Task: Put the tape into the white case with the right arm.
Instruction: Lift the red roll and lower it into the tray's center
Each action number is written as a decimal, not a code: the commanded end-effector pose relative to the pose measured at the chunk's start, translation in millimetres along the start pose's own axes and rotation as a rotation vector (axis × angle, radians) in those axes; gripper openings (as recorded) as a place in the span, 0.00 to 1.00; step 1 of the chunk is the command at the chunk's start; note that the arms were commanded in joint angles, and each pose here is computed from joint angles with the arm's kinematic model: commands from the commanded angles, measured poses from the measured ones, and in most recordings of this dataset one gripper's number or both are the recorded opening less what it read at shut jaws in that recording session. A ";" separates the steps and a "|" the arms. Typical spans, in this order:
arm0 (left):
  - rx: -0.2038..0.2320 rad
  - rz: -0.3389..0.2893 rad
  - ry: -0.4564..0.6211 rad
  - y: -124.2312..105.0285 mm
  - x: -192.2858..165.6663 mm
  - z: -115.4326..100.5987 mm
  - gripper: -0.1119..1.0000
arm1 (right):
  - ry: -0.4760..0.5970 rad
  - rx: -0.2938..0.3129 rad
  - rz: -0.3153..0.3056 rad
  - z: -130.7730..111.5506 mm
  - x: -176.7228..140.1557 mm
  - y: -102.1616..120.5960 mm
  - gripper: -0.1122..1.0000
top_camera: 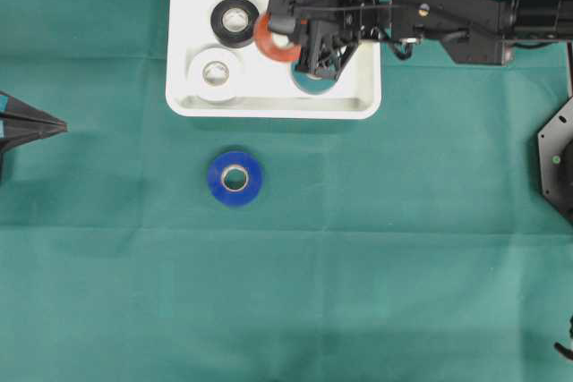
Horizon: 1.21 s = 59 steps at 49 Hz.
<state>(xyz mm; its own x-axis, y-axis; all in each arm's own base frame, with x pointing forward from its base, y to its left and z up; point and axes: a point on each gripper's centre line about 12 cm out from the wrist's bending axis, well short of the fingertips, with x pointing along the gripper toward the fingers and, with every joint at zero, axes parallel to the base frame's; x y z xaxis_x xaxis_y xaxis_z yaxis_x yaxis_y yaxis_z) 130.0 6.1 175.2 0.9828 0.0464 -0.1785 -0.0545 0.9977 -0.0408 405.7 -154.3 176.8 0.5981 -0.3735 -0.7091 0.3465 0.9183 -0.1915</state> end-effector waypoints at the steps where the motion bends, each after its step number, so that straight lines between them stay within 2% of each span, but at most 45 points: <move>1: -0.002 0.000 -0.006 -0.1 0.5 3.5 0.10 | -0.043 0.008 -0.018 11.9 -3.7 -12.4 0.11; 13: -0.002 0.000 -0.006 -0.1 0.5 3.5 0.10 | -0.028 0.038 -0.039 7.5 1.5 -25.5 0.11; 34: -0.003 0.000 -0.008 -0.2 0.5 4.1 0.10 | -0.032 0.046 -0.037 5.2 7.9 -29.6 0.12; 39: -0.002 0.001 -0.008 0.1 0.5 3.7 0.10 | -0.029 0.045 -0.036 4.1 8.6 -29.3 0.29; 47: -0.002 0.000 -0.008 -0.1 0.5 3.7 0.10 | -0.020 0.042 -0.037 1.1 8.6 -29.1 0.71; 49: -0.002 0.000 -0.006 -0.1 0.5 3.5 0.10 | -0.018 0.041 -0.037 0.1 7.9 -29.0 0.78; 53: -0.002 0.001 -0.008 0.1 0.5 3.7 0.10 | -0.014 0.039 -0.036 -2.8 6.2 -28.8 0.72; 59: -0.003 0.000 -0.008 -0.1 0.5 3.7 0.10 | -0.005 0.037 -0.037 -11.0 -3.3 -28.8 0.72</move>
<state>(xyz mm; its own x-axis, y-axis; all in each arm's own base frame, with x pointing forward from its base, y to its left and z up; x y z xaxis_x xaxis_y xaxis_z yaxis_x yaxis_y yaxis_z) 129.9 6.3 174.5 0.9825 0.0479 -0.1800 -0.0561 0.9976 -0.0408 390.4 -179.3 156.3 0.5556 -0.3942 -0.7321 0.3887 0.9015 -0.1904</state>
